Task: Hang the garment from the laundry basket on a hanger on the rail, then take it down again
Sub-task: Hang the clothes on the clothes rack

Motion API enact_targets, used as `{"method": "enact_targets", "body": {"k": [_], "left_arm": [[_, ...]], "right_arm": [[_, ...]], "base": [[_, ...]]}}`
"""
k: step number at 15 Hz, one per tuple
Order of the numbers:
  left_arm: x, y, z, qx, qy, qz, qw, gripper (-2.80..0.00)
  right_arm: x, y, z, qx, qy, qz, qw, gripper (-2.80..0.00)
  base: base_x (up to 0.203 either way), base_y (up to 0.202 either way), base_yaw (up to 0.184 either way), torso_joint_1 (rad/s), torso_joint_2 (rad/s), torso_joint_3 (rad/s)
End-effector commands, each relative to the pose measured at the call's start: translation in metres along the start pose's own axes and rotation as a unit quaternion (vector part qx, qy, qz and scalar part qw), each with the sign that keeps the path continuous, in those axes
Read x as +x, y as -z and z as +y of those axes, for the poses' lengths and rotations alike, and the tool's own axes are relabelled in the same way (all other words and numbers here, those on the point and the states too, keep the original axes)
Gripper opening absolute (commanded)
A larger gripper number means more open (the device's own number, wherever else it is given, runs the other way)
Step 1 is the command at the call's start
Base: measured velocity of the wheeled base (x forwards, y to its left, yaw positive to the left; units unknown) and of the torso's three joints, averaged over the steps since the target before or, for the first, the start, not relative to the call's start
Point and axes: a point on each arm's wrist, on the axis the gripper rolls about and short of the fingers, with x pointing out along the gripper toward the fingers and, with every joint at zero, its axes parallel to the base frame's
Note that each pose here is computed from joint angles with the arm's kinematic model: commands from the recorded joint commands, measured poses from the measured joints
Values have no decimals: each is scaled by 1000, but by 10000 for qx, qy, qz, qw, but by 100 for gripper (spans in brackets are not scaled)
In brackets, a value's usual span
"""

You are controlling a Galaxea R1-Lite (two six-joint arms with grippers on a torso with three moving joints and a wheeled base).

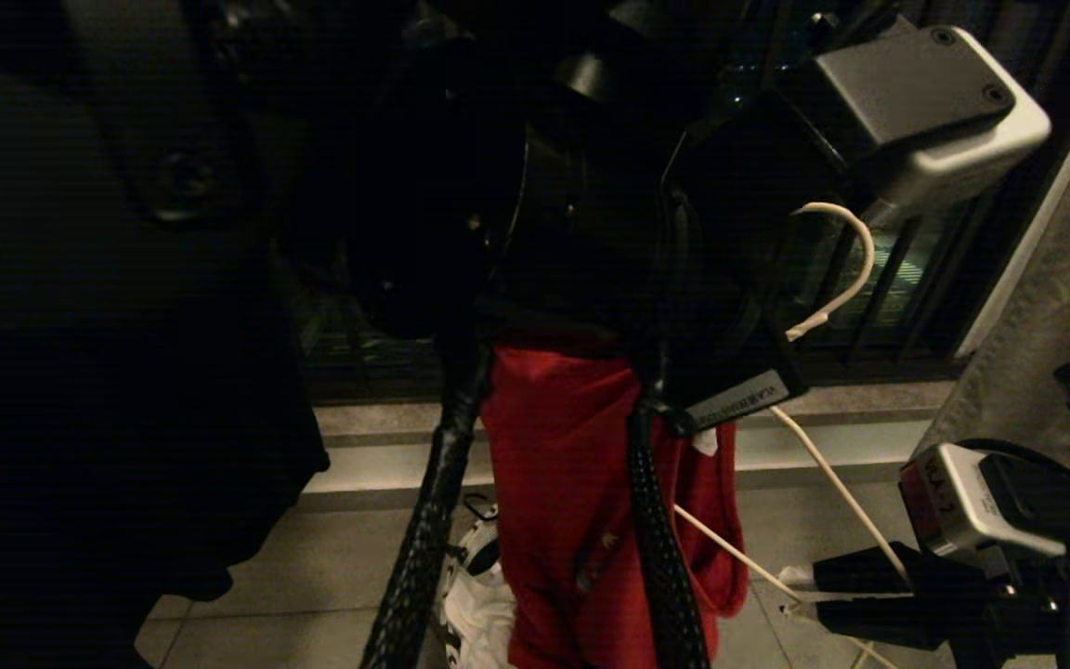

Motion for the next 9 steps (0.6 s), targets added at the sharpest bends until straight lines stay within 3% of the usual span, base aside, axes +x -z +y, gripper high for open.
{"method": "enact_targets", "body": {"k": [1, 9], "left_arm": [[6, 2, -1, 30, 20, 72, 10000, -280], [-3, -4, -13, 84, 214, -53, 9997, -280]], "right_arm": [[-2, -1, 1, -44, 0, -35, 10000, -280], [-5, 0, -2, -21, 167, -32, 9999, -280]], "base": [[0, 0, 0, 0, 0, 0], [0, 0, 0, 0, 0, 0]]}}
